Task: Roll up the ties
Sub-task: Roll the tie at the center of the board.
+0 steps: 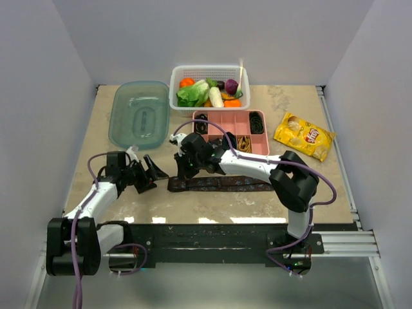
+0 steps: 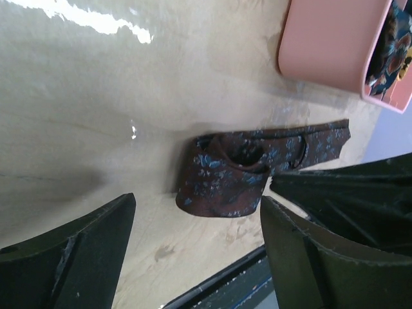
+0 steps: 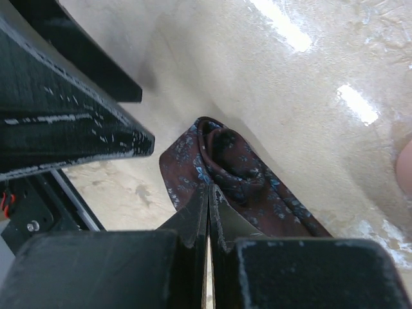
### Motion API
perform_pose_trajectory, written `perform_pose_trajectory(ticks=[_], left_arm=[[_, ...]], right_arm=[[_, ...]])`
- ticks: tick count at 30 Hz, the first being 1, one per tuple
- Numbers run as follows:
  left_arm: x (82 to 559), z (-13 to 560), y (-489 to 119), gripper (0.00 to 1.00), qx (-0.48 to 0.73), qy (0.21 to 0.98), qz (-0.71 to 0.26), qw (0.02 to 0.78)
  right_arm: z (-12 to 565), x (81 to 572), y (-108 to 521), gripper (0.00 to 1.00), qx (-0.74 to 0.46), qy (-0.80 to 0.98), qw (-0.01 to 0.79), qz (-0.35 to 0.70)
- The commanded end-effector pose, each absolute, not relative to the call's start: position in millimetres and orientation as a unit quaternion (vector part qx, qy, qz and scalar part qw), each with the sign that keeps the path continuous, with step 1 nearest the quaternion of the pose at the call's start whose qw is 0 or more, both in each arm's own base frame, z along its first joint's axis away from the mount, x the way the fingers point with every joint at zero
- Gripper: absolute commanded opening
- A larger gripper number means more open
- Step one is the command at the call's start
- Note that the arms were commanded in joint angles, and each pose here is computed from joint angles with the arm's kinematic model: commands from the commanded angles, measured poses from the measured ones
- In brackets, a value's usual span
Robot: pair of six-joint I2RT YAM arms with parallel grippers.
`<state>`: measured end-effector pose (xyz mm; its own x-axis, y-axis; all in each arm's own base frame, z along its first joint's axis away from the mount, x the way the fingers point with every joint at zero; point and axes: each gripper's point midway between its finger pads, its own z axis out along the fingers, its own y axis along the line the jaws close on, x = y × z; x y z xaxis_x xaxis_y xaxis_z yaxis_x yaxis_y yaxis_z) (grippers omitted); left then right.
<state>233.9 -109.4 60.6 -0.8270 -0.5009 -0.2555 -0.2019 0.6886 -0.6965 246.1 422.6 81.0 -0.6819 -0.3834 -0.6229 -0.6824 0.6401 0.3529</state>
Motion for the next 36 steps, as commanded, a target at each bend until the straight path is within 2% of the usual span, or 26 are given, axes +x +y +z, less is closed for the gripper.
perform_pose_trajectory(ticks=[1, 18, 24, 36], left_arm=[[234, 64, -123, 0.84, -0.183, 0.871, -0.397, 0.224], [233, 48, -119, 0.89, -0.192, 0.877, -0.382, 0.220], [233, 46, -119, 0.89, -0.193, 0.879, -0.379, 0.218], [231, 41, -130, 0.89, -0.169, 0.893, -0.356, 0.218]], right_arm=[[106, 257, 425, 0.00, -0.316, 0.855, 0.288, 0.293], [119, 238, 418, 0.00, -0.327, 0.840, 0.302, 0.310], [100, 231, 422, 0.00, -0.335, 0.845, 0.284, 0.306], [64, 246, 409, 0.00, -0.323, 0.871, 0.283, 0.238]])
